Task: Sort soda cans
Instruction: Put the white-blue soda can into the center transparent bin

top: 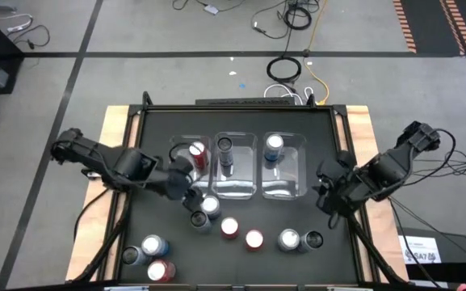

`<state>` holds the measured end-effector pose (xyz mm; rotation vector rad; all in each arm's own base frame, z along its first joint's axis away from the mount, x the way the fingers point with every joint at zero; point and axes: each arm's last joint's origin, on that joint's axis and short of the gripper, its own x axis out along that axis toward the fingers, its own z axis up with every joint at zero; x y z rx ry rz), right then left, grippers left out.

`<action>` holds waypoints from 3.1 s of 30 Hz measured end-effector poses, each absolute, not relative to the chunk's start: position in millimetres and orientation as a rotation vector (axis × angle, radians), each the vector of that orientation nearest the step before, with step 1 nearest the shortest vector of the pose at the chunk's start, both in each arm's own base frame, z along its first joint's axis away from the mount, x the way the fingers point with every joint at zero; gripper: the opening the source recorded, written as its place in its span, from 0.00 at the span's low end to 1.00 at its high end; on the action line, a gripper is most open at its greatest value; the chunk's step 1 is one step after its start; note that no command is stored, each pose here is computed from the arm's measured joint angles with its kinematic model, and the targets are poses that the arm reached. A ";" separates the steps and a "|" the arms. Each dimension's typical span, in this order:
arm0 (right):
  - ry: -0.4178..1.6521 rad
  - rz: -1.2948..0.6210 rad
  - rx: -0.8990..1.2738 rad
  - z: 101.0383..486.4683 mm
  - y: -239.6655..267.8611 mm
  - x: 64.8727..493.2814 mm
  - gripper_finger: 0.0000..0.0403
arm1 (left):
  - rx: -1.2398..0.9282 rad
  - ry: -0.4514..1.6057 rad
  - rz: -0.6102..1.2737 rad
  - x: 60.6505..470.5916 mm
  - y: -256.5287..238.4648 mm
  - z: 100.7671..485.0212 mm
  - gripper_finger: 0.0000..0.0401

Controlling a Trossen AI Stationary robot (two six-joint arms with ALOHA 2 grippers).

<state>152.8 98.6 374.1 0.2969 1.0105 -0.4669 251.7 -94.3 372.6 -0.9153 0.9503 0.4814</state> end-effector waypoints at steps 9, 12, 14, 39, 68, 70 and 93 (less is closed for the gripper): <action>0.976 -0.437 0.250 372.7 109.0 145.8 0.46 | -1.031 1.028 0.574 274.4 -143.1 335.9 0.98; 0.976 -0.423 0.241 372.6 111.3 144.1 0.46 | -1.044 1.061 0.600 281.7 -155.0 322.4 0.98; 0.976 -0.415 0.234 372.6 112.5 143.2 0.46 | -1.039 1.087 0.613 285.0 -158.9 315.4 0.98; 0.961 -0.383 0.199 372.8 118.2 138.6 0.46 | -1.088 1.120 0.650 293.1 -159.0 309.6 0.98; 0.947 -0.393 0.236 373.0 119.0 139.5 0.46 | -0.955 1.142 0.713 296.2 -159.0 293.6 0.98; 0.947 -0.393 0.236 373.0 119.0 139.5 0.46 | -0.938 1.150 0.710 297.4 -159.6 291.2 0.98; 0.946 -0.392 0.238 373.0 119.1 139.7 0.46 | -0.904 1.246 0.754 309.7 -168.2 262.9 0.83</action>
